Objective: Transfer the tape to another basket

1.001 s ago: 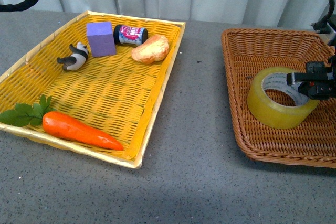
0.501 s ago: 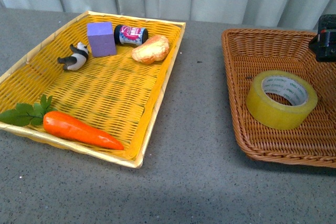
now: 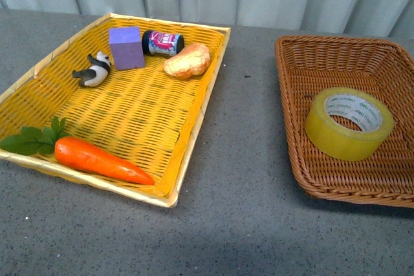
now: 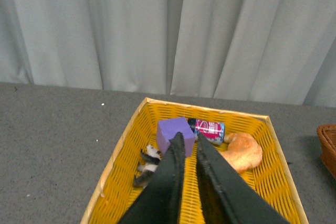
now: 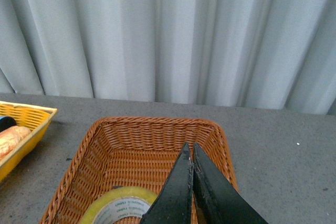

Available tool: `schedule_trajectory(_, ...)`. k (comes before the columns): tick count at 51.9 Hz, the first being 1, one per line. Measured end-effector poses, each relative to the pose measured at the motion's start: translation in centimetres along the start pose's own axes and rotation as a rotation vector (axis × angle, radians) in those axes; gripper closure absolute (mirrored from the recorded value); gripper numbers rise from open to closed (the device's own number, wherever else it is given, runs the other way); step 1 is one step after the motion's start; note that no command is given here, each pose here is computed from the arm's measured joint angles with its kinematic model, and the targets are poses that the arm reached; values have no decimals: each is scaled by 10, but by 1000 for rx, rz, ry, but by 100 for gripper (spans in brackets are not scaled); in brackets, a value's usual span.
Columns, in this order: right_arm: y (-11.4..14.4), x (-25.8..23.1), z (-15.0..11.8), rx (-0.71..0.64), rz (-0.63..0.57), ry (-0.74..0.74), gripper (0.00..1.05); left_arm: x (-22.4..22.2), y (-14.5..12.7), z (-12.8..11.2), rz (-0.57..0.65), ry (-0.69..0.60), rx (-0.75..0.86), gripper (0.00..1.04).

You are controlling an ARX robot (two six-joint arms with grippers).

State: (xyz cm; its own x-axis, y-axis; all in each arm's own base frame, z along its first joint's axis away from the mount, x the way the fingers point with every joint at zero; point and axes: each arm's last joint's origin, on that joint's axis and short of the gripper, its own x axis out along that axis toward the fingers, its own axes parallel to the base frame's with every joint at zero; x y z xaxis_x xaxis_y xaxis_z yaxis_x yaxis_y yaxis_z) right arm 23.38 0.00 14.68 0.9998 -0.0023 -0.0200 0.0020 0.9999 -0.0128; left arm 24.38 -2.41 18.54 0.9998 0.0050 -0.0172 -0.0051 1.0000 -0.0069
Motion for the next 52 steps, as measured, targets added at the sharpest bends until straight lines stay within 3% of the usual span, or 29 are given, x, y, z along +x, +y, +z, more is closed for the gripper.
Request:
schedule_trajectory(2,0,-5,1,0,0,-1,104,-5,1,-2,-5,1,0,101)
schedule_trajectory(28,0,-71,14,2,0,-4,104,-76,24,-26,-8,4,2,101)
schedule_trajectory(52,0,-100,16,2,0,-13,104,-106,24,-18,-7,-24,2,101)
